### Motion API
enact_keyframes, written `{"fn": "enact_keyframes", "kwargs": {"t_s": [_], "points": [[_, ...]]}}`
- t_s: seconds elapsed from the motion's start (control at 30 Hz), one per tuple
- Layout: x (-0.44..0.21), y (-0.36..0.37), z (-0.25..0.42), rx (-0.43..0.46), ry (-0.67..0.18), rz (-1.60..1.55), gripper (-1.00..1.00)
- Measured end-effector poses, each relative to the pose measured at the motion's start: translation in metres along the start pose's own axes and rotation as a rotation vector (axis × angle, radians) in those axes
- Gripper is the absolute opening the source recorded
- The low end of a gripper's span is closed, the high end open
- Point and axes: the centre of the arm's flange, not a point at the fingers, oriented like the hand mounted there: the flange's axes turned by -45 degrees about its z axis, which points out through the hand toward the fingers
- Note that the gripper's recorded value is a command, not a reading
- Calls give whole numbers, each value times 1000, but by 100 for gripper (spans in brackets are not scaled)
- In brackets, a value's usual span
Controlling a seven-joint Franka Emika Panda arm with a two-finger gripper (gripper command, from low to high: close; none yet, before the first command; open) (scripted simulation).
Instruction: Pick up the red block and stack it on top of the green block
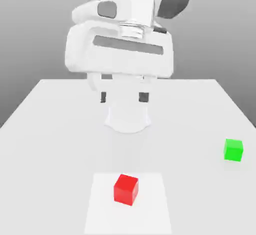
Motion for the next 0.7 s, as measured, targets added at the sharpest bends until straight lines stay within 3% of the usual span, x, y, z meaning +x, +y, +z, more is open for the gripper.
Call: {"fn": "enact_keyframes", "kwargs": {"t_s": [0.33,0.53,0.57,0.7], "points": [[-64,-72,146,252,-119,-423,0],[-79,-89,205,271,-122,-448,0],[-81,-91,211,272,-123,-449,-100],[-81,-91,211,273,-124,-449,-100]]}}
